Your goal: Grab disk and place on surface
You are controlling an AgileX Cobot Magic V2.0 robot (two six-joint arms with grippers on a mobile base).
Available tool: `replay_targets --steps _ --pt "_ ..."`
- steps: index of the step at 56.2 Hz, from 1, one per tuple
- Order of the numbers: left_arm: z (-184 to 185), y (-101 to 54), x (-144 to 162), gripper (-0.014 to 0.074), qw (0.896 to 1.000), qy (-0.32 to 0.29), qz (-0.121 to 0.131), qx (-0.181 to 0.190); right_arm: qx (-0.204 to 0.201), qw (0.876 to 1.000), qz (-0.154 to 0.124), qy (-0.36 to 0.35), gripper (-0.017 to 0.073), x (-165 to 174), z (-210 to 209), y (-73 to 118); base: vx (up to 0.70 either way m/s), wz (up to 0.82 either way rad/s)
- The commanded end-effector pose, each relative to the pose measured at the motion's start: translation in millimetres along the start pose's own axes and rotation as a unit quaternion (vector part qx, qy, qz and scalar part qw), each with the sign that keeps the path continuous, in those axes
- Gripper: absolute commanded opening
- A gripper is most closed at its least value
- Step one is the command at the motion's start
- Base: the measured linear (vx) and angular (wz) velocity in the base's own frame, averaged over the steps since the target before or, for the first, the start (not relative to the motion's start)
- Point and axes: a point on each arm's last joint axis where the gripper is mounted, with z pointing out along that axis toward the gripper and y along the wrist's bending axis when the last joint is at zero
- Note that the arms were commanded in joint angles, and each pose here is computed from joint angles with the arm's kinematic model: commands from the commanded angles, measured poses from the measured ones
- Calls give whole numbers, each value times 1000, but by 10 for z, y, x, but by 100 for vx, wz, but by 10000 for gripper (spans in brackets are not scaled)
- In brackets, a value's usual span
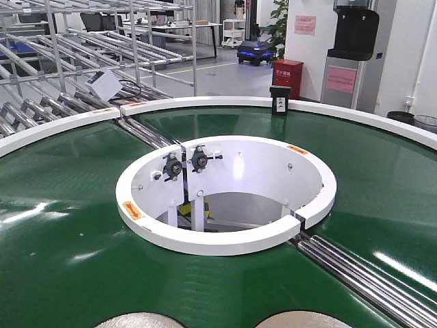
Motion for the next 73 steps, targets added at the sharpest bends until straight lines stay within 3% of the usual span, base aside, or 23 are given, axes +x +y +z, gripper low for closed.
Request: replay_targets --steps 1,38,47,55,62,68,73 --pt "5 1 11 1 1000 -28 -5 -2 -6 999 -6 -50 -9 -96 -17 12 0 0" --pt "5 1 11 1 1000 -28 -5 -2 -7 998 -7 -60 -9 -114 -19 14 0 0" --pt "-22 32 -175 1 993 -115 -9 -17 -15 994 -5 -108 -9 -206 -35 29 0 0" --pt "-84 68 -350 1 973 -218 -70 -23 -33 973 0 -228 -9 -450 -119 61 0 0" --pt "-136 106 -528 1 956 -259 -134 -19 -32 966 4 -256 -9 -752 -231 74 0 0" --pt "-196 127 -956 1 960 -251 -124 -10 -29 959 -5 -283 -9 -1210 -411 98 0 0" --pt "-174 160 -1379 1 963 -252 -100 -13 -17 956 -38 -291 -9 -1676 -498 124 0 0"
